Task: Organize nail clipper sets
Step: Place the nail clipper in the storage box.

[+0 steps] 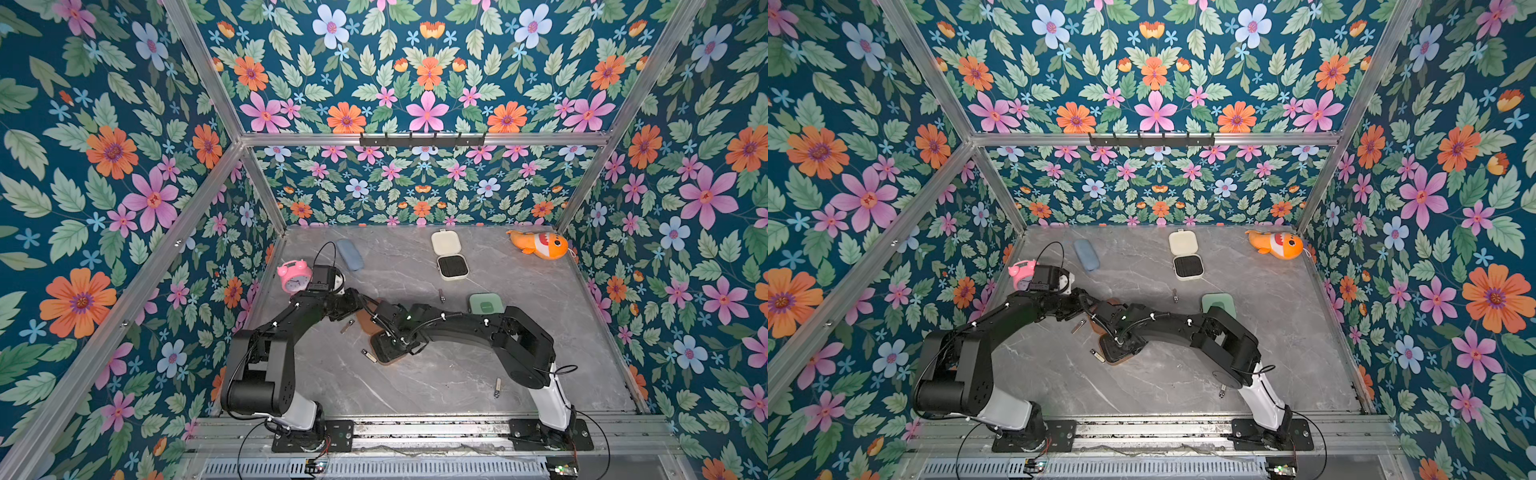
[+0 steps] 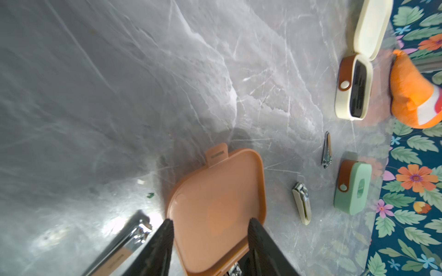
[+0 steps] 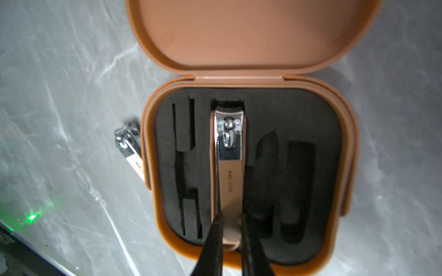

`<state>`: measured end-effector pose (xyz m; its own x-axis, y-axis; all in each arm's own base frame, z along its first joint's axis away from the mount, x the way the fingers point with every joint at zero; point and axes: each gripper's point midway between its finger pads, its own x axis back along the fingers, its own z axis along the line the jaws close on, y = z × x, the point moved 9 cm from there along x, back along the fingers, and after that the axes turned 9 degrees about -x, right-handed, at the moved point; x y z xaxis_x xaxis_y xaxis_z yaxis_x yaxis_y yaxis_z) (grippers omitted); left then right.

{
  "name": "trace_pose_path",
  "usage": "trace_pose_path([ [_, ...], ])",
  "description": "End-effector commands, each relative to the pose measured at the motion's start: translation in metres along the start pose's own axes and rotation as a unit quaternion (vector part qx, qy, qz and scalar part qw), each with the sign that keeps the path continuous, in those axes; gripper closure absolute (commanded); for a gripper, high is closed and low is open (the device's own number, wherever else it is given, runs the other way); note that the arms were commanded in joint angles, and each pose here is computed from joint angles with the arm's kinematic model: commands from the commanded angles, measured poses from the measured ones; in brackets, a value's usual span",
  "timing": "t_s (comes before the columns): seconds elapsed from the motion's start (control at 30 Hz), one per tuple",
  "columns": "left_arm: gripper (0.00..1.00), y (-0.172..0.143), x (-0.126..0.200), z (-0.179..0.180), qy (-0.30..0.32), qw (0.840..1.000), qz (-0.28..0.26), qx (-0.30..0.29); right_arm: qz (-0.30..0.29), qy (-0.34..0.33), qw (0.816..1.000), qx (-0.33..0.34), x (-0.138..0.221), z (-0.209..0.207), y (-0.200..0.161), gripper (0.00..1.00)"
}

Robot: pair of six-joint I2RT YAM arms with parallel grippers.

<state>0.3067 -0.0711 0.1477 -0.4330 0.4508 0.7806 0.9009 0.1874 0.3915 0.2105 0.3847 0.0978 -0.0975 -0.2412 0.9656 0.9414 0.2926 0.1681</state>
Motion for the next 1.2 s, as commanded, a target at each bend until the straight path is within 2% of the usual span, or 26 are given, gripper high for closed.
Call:
trace_pose_path([
  [0.0,0.47,-0.002,0.006,0.002,-0.004,1.0,0.0,-0.005,0.091,-0.148,0.985,-0.013,-0.031,-0.039,-0.036,0.87],
  [0.17,0.47,-0.006,0.01,0.009,-0.007,1.0,-0.004,0.004,0.098,-0.169,0.981,-0.007,-0.033,-0.035,-0.037,0.87],
  [0.4,0.48,-0.018,0.005,0.012,-0.023,1.0,0.014,0.011,0.07,-0.131,0.989,-0.018,-0.009,-0.024,-0.023,0.85],
  [0.8,0.49,-0.046,-0.013,0.006,-0.046,0.998,0.05,0.015,0.007,-0.06,0.998,-0.028,0.045,-0.012,0.017,0.7],
  [1.17,0.49,-0.049,-0.028,-0.019,-0.061,0.996,0.059,0.0,0.013,-0.021,0.999,-0.032,0.045,-0.02,0.02,0.54],
])
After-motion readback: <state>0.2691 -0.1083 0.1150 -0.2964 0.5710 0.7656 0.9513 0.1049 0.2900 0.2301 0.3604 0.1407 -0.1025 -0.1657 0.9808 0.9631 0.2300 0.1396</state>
